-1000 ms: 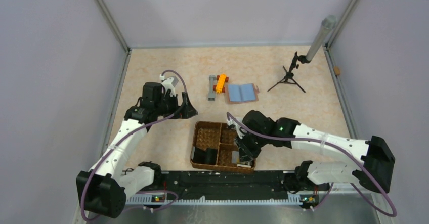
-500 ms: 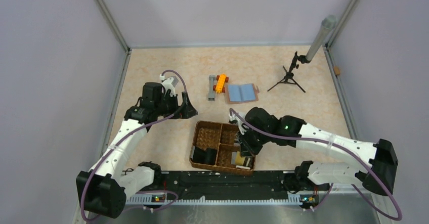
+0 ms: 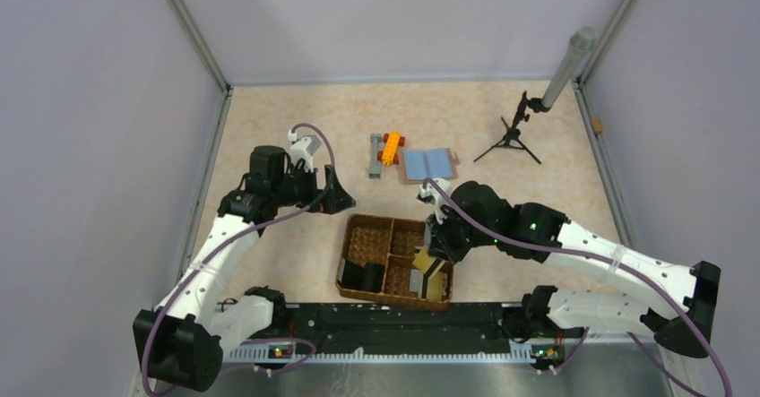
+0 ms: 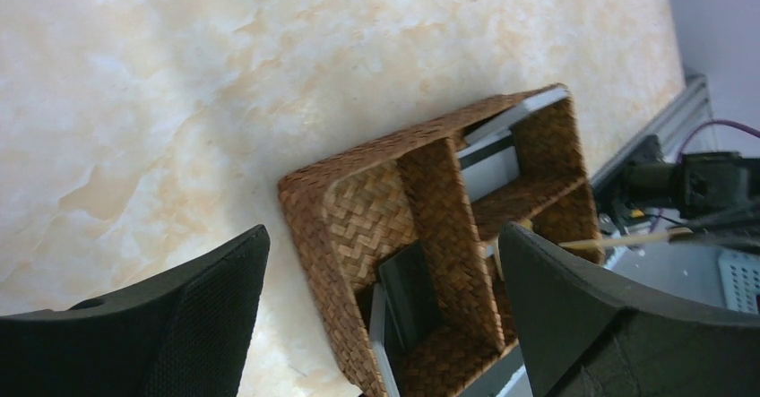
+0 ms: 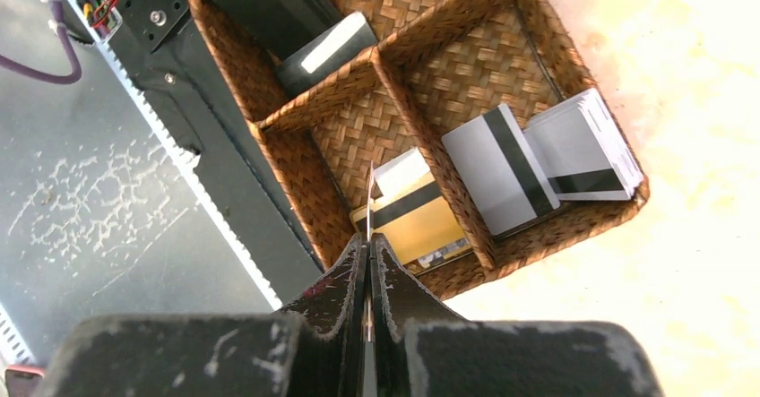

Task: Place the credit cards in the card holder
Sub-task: Pick up the credit card from the storage box, then insert the credit card into the card holder.

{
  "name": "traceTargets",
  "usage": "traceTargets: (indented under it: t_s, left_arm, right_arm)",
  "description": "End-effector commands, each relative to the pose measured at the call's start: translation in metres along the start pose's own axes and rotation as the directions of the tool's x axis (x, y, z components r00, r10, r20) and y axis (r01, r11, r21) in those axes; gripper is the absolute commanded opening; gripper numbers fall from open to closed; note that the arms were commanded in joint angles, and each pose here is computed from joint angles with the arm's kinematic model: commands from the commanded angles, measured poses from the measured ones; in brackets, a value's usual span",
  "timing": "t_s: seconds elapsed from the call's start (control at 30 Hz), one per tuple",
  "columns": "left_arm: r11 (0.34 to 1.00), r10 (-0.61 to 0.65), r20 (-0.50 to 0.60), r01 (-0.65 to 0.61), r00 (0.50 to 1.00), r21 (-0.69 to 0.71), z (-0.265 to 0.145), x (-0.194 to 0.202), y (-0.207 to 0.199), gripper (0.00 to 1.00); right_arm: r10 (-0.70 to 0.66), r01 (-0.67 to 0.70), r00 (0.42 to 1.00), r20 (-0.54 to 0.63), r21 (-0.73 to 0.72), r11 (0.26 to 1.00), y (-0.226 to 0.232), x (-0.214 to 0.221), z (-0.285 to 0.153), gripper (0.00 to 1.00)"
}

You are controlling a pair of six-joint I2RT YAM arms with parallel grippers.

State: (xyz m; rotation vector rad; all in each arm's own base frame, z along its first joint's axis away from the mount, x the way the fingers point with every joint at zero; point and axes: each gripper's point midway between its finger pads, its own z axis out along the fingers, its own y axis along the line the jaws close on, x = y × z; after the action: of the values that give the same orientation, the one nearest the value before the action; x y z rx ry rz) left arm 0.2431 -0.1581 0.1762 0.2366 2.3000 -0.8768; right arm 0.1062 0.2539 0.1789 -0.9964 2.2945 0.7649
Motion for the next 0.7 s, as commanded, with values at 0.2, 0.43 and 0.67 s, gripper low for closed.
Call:
traceTargets:
  t_s: [0.2, 0.43, 0.67]
  left_arm:
    - [0.886, 0.22, 0.048, -0.22, 0.974, 0.408, -0.008, 0.008, -0.098, 0.96]
    - [0.762, 0.333, -0.026, -0.253, 0.943, 0.596, -0.01, 0.036, -0.148, 0.98]
    - [0.656, 0.388, -0.113, -0.188, 0.915, 0.731, -0.018, 0.064, -0.171, 0.85]
  right_arm:
    - [-0.1, 0.128, 0.973, 0.206, -0.125, 0.984, 0.024, -0.057, -0.01, 0.0]
    - [-0.075, 0.186, 0.965, 0.25, -0.457, 0.87, 0.052, -0.074, -0.024, 0.0]
    - [-0.084, 0.186, 0.974, 0.211, -0.526, 0.83, 0.055, -0.074, -0.025, 0.0]
